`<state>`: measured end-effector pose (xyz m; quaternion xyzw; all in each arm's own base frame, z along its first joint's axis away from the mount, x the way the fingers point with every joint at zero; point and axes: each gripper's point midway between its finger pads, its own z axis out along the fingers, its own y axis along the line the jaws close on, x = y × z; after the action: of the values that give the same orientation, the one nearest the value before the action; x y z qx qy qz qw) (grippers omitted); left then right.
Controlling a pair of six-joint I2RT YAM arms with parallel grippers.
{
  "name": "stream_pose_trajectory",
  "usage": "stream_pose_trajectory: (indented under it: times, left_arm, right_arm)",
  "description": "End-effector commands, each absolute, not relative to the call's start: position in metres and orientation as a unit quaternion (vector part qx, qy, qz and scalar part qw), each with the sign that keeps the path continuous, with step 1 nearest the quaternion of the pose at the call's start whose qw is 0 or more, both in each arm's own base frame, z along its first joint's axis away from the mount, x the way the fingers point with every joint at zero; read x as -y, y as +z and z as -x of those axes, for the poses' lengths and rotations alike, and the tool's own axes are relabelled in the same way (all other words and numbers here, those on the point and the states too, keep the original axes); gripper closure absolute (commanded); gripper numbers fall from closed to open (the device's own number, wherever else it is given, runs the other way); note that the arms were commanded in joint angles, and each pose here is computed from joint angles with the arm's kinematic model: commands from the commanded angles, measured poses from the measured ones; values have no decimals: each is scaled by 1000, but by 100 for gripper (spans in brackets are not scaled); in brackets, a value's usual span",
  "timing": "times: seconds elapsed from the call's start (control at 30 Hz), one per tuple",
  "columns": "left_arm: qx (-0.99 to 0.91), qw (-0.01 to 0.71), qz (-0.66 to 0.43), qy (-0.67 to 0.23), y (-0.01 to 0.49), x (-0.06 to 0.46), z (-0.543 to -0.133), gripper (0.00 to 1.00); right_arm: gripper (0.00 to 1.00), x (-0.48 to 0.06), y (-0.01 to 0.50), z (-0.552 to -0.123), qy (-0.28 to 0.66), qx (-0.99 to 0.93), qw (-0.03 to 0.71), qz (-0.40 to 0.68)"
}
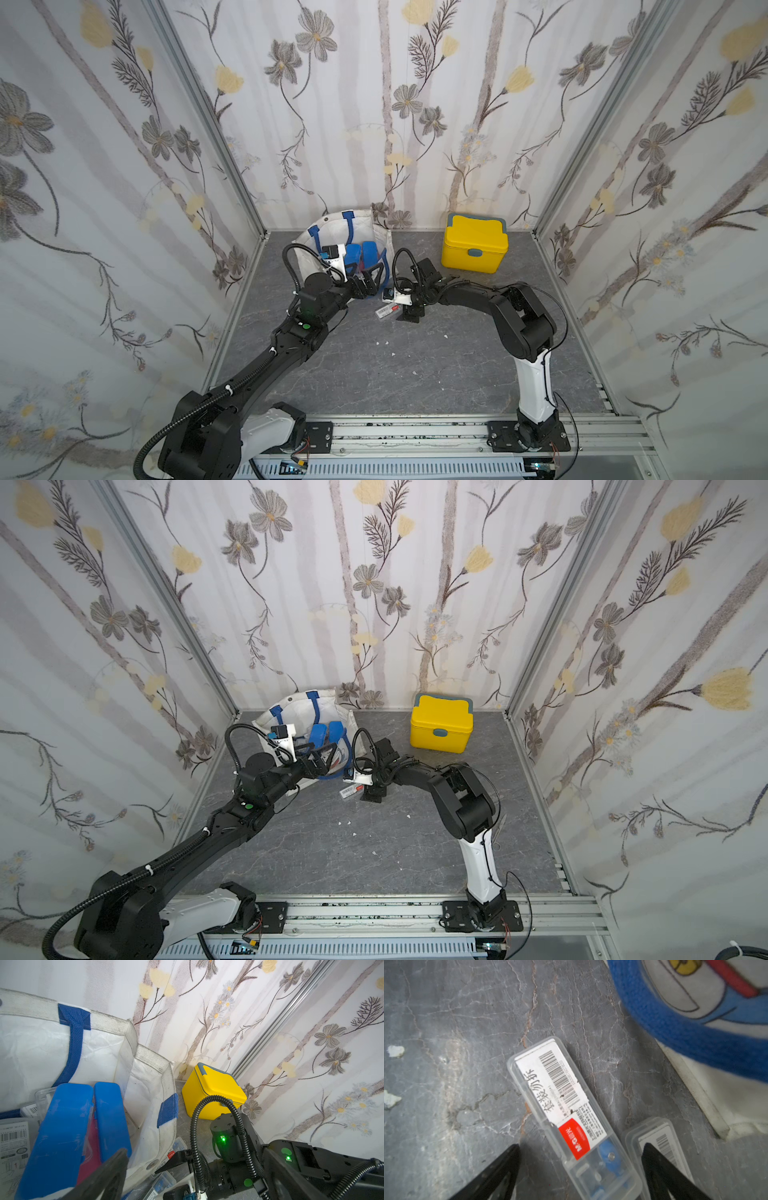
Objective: Put the compass set into the canvas bag
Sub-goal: Pick up the compass set at the center of the board.
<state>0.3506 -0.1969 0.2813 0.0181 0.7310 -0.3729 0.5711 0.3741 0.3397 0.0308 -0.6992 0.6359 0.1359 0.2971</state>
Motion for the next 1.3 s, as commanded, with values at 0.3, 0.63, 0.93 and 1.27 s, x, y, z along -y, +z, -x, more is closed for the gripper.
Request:
stream_pose_trajectory:
  times: [0.3, 0.63, 0.93, 1.27]
  left_arm:
    - [-725, 584, -19, -366, 287, 193, -350, 0]
    - [-725, 587, -19, -360, 289, 192, -351, 0]
    - [-727, 588, -16, -354, 287, 190, -352, 0]
    - [-726, 592, -12, -350, 287, 187, -351, 0]
  right_arm:
    - [18, -317, 9, -340, 156, -644, 182, 727]
    - [34, -326, 22, -327, 197, -648, 178, 714]
    - [49, -332, 19, -333, 193, -691, 180, 674]
    - [56, -341, 48, -339, 202, -697, 247, 642]
